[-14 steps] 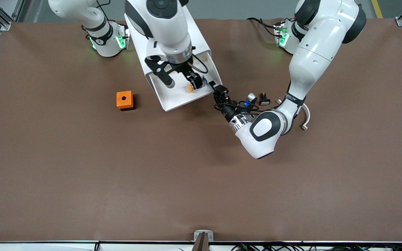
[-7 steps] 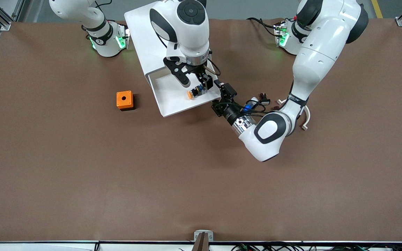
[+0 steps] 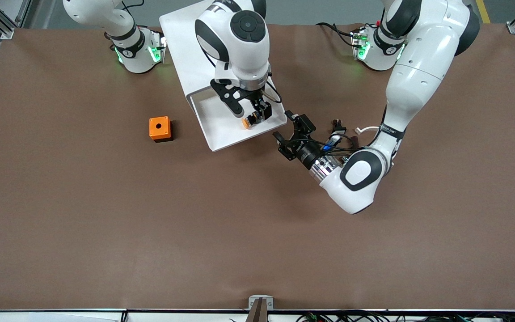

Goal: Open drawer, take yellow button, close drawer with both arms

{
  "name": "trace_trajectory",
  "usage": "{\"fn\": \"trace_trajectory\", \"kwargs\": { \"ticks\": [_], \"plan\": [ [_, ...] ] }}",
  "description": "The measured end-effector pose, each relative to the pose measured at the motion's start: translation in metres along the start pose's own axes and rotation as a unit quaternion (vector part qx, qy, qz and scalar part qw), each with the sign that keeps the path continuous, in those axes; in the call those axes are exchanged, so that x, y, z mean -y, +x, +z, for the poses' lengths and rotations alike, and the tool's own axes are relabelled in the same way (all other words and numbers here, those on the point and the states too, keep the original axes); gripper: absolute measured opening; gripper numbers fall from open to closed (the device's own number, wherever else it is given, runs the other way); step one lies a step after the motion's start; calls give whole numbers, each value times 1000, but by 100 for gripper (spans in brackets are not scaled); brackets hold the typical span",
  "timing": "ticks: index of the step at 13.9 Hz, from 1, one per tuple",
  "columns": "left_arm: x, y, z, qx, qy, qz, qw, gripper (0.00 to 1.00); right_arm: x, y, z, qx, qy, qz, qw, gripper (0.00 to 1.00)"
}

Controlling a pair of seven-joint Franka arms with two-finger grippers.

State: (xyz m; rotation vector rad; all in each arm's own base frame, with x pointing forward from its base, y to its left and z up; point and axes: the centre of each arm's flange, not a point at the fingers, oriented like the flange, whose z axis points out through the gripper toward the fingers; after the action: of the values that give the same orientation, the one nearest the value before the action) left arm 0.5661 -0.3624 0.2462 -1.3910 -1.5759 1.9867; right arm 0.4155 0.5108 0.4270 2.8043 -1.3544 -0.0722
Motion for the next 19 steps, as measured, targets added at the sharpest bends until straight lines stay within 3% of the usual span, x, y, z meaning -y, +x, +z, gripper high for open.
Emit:
{"fn": "trace_trajectory", "kwargs": {
  "ticks": [5, 9, 10, 12, 14, 15, 19],
  "plan": [
    [8, -8, -18, -25, -29, 132, 990, 100, 7, 2, 7, 0, 13, 3, 1000, 98],
    [17, -18, -42, -69, -72, 261, 960, 100, 9, 2, 14, 0, 11, 3, 1000, 93],
    [18, -20, -47, -90, -86, 292, 948, 100, 10, 1, 14, 0, 12, 3, 1000, 86],
    [26, -30, -52, -146, -114, 352, 917, 100, 11, 0, 12, 1, 15, 2, 1000, 63],
    [46, -49, -55, -213, -148, 406, 876, 100, 12, -3, 12, 2, 15, 0, 1000, 39],
    [59, -62, -55, -251, -168, 428, 852, 100, 11, -4, 12, 2, 16, -1, 1000, 33],
    [113, -112, -49, -384, -242, 474, 754, 100, 20, 9, -6, 3, 32, -9, 999, 33]
  ]
}}
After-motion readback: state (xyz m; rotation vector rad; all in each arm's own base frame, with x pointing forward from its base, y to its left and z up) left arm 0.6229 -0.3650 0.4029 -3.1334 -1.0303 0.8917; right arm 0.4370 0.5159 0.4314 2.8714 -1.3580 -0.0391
